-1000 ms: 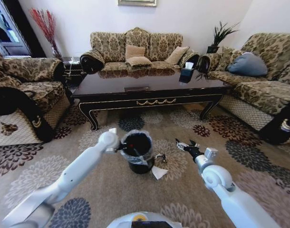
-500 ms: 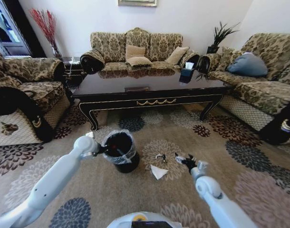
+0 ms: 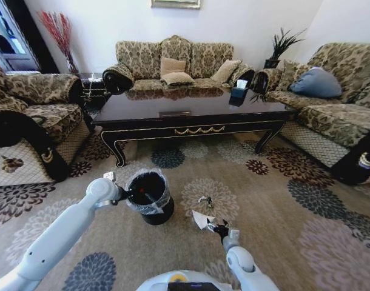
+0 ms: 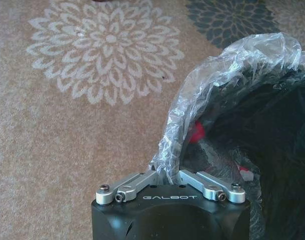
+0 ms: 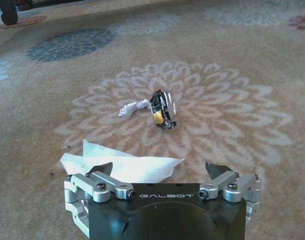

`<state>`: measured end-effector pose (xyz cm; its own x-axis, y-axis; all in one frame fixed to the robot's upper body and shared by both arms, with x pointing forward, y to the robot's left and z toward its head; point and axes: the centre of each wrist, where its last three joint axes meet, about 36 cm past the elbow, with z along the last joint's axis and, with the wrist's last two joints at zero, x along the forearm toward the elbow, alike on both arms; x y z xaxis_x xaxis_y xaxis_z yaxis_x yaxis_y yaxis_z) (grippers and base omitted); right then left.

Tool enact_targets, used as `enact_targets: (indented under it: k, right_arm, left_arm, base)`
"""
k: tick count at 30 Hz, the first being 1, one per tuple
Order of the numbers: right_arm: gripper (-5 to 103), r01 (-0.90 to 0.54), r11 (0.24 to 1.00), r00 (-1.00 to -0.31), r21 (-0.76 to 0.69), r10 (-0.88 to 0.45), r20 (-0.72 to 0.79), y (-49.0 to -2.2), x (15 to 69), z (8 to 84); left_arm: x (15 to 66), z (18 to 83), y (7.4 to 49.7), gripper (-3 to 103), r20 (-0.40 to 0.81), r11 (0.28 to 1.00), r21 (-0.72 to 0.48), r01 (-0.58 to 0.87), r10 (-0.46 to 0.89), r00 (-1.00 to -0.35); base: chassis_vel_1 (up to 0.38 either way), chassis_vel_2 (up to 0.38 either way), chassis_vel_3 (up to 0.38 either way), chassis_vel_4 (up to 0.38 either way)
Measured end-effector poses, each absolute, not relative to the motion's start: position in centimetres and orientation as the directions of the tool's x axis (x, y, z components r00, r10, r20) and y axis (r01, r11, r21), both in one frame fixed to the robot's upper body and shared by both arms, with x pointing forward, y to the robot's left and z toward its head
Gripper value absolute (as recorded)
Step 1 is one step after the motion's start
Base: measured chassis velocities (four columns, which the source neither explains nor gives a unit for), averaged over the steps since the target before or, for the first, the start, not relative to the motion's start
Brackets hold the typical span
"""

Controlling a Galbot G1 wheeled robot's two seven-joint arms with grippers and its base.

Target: Move to the front of the table and pick up the trash from the floor, then place it into the trash bin.

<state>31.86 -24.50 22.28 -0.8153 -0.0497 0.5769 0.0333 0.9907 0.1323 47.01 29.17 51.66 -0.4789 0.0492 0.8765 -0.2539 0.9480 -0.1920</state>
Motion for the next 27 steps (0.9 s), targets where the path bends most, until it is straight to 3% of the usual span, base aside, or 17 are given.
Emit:
enact_targets:
  k: [15, 19, 20, 23, 26, 27]
  right_arm:
    - [97, 0.086, 0.975, -0.778, 0.207, -0.064, 0.625, -22.7, 33.7, 19.6]
    - [87, 0.082, 0.975, -0.779, 0.207, -0.067, 0.623, -22.7, 33.9, 19.5]
    - [77, 0.082, 0.975, -0.777, 0.206, -0.067, 0.626, -22.7, 34.0, 19.4]
    - [71, 0.09, 0.974, -0.771, 0.206, -0.063, 0.634, -22.5, 34.1, 19.2]
    - [55, 0.1, 0.973, -0.762, 0.209, -0.06, 0.645, -22.3, 34.2, 18.9]
    - [55, 0.101, 0.973, -0.76, 0.21, -0.061, 0.647, -22.2, 34.3, 18.8]
  left_arm:
    - [47.0, 51.8, 29.9, 0, 0.881, 0.942, -0.202, -0.267, 0.056, -0.47]
    - [47.2, 51.7, 29.9, 0, 0.882, 0.941, -0.203, -0.27, 0.056, -0.468]
    - [47.3, 51.5, 29.8, 0, 0.88, 0.943, -0.195, -0.271, 0.046, -0.473]
    - [47.4, 51.5, 29.6, 0, 0.878, 0.943, -0.195, -0.271, 0.044, -0.476]
    - [47.6, 51.6, 29.3, 0, 0.875, 0.943, -0.204, -0.262, 0.056, -0.481]
    - [47.6, 51.6, 29.3, 0, 0.874, 0.943, -0.206, -0.26, 0.058, -0.482]
  base:
    - [0.0, 0.0, 0.0, 0.0]
    - [0.0, 0.0, 0.0, 0.0]
    - [0.0, 0.0, 0.0, 0.0]
    - [0.0, 0.0, 0.0, 0.0]
    - [0.0, 0.0, 0.0, 0.0]
    - [0.0, 0.0, 0.0, 0.0]
